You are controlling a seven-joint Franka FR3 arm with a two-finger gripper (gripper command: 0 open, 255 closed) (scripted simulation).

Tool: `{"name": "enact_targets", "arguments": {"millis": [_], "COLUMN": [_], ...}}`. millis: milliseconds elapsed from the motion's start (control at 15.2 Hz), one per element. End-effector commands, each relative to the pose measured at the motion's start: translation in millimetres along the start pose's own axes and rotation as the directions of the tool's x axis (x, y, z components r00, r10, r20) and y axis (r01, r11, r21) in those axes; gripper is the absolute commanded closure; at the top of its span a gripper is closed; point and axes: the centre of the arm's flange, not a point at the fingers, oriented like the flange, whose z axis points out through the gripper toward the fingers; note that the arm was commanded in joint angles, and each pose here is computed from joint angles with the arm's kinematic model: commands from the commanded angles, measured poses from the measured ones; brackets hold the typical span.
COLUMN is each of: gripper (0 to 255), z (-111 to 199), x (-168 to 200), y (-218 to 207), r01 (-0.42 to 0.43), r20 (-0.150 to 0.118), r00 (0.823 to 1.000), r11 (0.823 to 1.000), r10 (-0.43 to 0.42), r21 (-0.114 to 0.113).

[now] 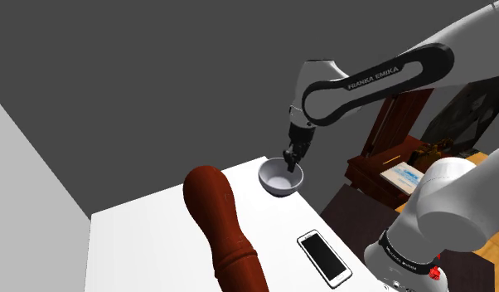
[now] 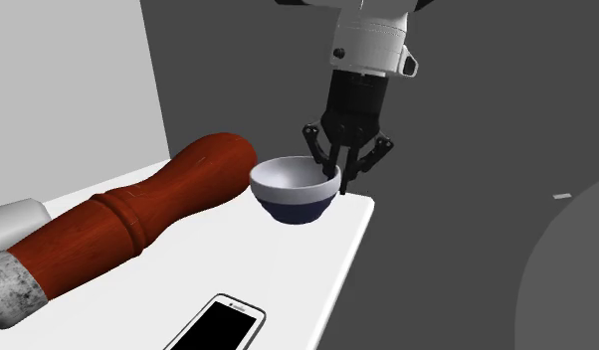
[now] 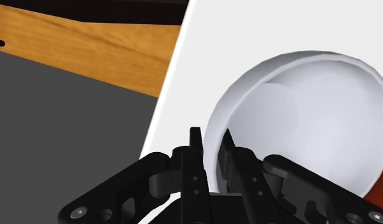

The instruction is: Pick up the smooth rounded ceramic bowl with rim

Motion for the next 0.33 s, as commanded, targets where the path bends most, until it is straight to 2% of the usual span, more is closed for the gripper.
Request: {"name": "enact_targets", "arguments": {"millis": [0,264], "gripper": [255,255], "z": [-11,-22], "x": [0,-1], "y": [-2,-3], "r01": [0.0,0.0], "r20": [0.0,0.0], "r00": [1.0,1.0], "r11": [1.0,1.0], "r10": [0.0,0.0], "r21": [0.0,0.0]}}
